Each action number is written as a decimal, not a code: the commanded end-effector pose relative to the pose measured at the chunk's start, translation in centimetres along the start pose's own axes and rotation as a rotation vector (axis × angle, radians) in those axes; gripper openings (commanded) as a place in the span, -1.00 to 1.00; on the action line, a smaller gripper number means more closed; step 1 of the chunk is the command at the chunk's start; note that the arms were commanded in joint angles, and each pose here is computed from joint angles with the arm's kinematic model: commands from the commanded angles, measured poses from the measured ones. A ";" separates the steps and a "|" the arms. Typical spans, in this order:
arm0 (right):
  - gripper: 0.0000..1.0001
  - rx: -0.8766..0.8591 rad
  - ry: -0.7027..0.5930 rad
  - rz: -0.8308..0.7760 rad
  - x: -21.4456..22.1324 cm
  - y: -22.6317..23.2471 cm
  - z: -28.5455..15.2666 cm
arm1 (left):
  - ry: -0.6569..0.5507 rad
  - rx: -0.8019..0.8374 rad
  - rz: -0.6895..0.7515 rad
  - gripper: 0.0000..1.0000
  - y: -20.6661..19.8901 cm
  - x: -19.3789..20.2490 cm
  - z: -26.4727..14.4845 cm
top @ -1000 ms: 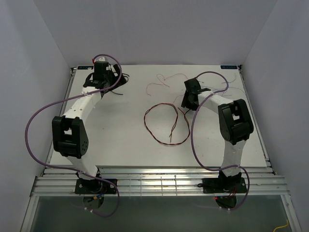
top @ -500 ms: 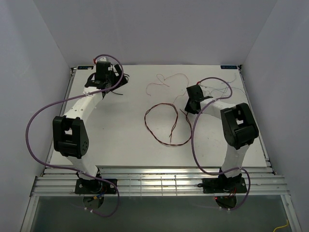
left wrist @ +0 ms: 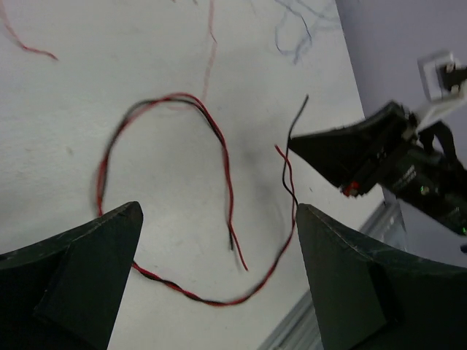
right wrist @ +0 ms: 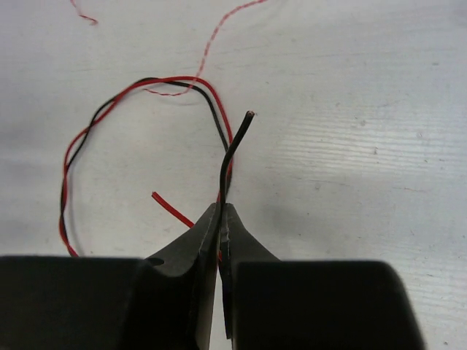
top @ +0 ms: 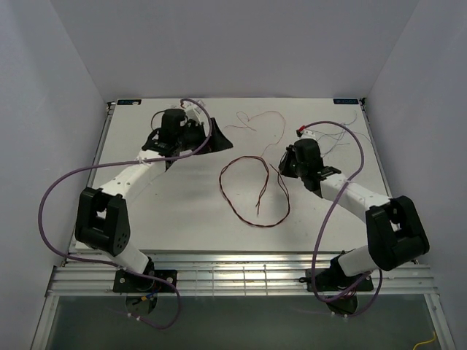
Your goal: Untangle the cables
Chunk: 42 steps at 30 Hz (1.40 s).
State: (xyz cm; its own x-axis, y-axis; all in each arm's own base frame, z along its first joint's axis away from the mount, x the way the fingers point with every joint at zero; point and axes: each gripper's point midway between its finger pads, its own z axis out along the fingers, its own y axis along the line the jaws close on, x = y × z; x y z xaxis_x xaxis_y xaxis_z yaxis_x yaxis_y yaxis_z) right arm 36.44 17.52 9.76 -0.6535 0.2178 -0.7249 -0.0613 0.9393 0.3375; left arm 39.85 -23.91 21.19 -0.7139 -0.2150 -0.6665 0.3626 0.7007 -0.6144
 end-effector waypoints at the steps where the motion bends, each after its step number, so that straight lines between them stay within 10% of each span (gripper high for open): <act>1: -0.85 -0.130 -0.113 -0.051 -2.5 2.5 -1.9 | 0.089 0.305 0.069 0.96 -7.0 4.0 -1.5; 12: -0.84 -0.235 -0.131 -0.046 -2.3 4.2 -5.3 | 0.101 0.400 0.063 0.96 -14.3 10.5 2.9; 20: -0.85 -0.132 -0.080 -0.067 -0.9 2.2 -4.9 | 0.134 0.197 0.023 0.96 -10.5 12.1 7.2; 30: 0.07 0.122 0.288 -0.156 7.9 -4.7 -2.7 | 0.088 0.014 0.042 0.96 -7.1 12.2 4.6; 40: -0.27 0.185 0.407 -0.187 11.1 -6.6 -1.5 | 0.115 -0.058 0.031 0.96 -5.5 13.3 3.3; 42: -0.83 0.184 0.411 -0.184 11.1 -6.6 -1.3 | 0.114 -0.054 0.033 0.96 -5.6 13.2 3.3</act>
State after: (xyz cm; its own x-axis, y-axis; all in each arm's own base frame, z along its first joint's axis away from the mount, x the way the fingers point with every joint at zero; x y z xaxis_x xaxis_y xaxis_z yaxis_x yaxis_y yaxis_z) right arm 29.57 14.04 1.81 -0.8598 -0.0260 -0.5100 -0.0998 0.9880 0.1178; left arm 30.44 -33.39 12.15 -0.7965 -0.0947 -0.5972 0.3366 0.7510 -0.5681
